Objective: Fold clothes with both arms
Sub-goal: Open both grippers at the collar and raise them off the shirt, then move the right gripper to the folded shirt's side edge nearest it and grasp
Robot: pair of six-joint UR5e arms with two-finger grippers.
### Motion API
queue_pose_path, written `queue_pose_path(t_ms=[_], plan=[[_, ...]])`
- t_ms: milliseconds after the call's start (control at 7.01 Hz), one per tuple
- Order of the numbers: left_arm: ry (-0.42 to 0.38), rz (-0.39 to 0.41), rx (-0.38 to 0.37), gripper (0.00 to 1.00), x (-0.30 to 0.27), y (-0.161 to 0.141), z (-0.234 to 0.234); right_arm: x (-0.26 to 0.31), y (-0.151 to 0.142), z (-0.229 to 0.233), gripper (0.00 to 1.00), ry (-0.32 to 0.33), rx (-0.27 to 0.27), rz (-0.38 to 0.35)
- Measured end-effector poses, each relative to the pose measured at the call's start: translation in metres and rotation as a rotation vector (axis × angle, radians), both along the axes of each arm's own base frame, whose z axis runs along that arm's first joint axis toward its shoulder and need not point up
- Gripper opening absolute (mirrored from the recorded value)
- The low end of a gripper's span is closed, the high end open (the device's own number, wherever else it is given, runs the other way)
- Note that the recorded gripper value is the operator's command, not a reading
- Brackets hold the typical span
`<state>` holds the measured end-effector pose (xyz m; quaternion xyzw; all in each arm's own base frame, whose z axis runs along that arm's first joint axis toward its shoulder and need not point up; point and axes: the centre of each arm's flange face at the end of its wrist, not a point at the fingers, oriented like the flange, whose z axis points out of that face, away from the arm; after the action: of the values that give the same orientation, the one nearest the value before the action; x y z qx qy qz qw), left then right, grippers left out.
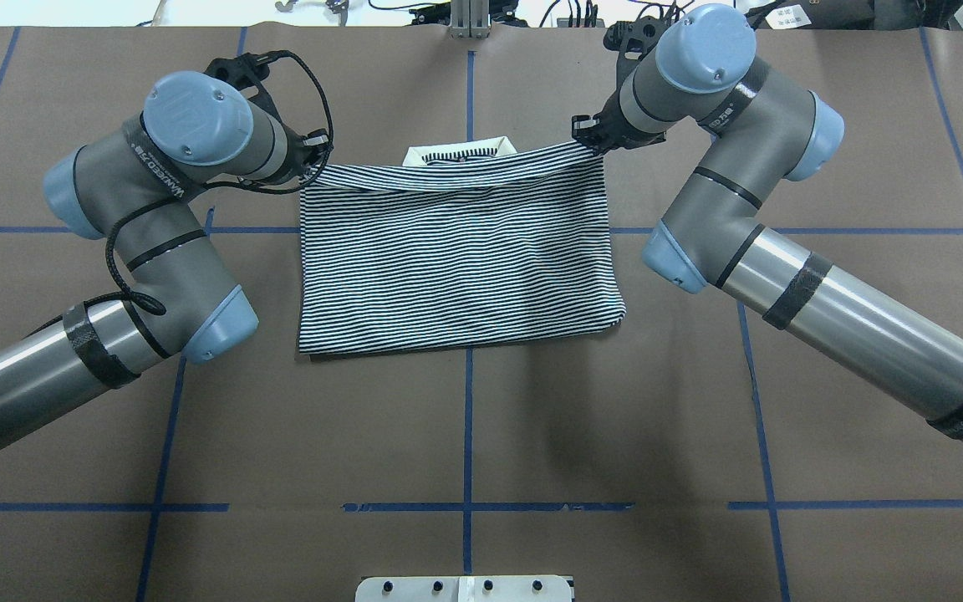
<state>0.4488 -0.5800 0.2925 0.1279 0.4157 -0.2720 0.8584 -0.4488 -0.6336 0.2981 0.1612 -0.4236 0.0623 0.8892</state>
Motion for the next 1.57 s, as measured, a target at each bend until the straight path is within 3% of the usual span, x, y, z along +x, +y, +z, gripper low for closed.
queue_pose_path(t_ms=[143,713,855,1283,1568], plan=[[0.002,0.005,0.001,1.00,0.003,0.003,-0.001,-0.001,0.001,0.000,1.00,-0.004,0.002,-0.003],[0.011,0.015,0.008,1.00,0.004,0.007,-0.004,-0.002,0.012,0.007,1.00,-0.039,-0.036,-0.067],[0.024,0.026,0.008,1.00,0.002,0.010,-0.010,-0.001,0.031,0.012,1.00,-0.064,-0.059,-0.088],[0.073,0.040,0.008,1.00,-0.006,0.022,-0.028,0.001,0.141,0.045,1.00,-0.117,-0.160,-0.126],[0.082,0.039,0.009,1.00,-0.007,0.024,-0.032,-0.014,0.181,0.056,0.90,-0.106,-0.182,-0.145]])
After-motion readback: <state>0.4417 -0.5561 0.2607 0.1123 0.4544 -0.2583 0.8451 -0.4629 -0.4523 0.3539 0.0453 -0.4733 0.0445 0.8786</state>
